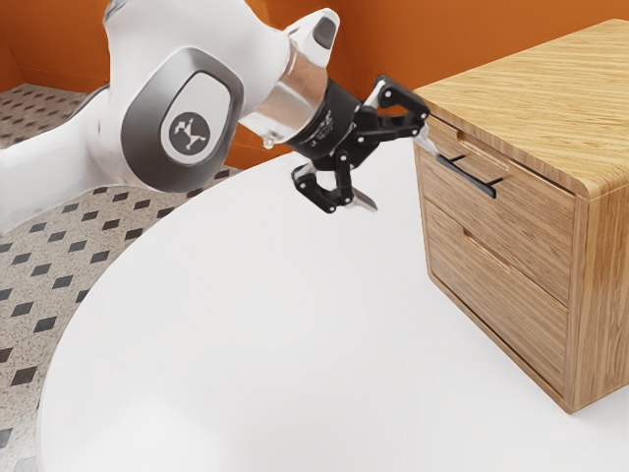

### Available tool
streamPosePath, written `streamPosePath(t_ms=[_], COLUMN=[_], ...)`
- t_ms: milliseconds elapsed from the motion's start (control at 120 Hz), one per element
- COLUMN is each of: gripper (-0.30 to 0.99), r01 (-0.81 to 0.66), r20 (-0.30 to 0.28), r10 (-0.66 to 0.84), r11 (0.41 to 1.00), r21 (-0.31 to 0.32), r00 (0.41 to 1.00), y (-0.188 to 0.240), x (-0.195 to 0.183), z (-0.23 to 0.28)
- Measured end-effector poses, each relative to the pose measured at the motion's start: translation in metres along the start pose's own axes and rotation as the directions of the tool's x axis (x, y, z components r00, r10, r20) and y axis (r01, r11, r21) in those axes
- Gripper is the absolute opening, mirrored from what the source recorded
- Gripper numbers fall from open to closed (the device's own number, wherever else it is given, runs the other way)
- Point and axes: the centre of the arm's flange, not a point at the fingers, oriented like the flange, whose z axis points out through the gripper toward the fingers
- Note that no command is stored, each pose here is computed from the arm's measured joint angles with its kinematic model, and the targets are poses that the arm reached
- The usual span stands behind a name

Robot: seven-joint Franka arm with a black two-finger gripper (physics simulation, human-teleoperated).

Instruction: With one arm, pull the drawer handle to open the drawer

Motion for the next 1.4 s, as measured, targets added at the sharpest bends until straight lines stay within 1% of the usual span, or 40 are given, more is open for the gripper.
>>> streamPosePath(t_ms=[183, 383, 592, 700, 875, 1175, 1400], gripper=[0.69, 0.69, 0.69, 0.69, 0.69, 0.69, 0.69], r01=[0.109, 0.211, 0.275, 0.289, 0.27, 0.172, 0.087], r20=[-0.003, -0.008, -0.024, -0.024, 0.007, 0.11, 0.166], r10=[-0.11, -0.211, -0.276, -0.29, -0.27, -0.178, -0.101], r11=[0.994, 0.978, 0.961, 0.957, 0.963, 0.983, 0.992], r21=[-0.013, 0.005, -0.021, -0.026, -0.018, 0.064, 0.092], r00=[0.994, 0.978, 0.961, 0.957, 0.963, 0.978, 0.981], y=[-0.004, -0.013, -0.014, -0.012, -0.003, 0.013, 0.025], x=[0.008, 0.023, 0.033, 0.03, 0.002, -0.064, -0.109], z=[0.006, 0.03, 0.038, 0.042, 0.051, 0.054, 0.059])
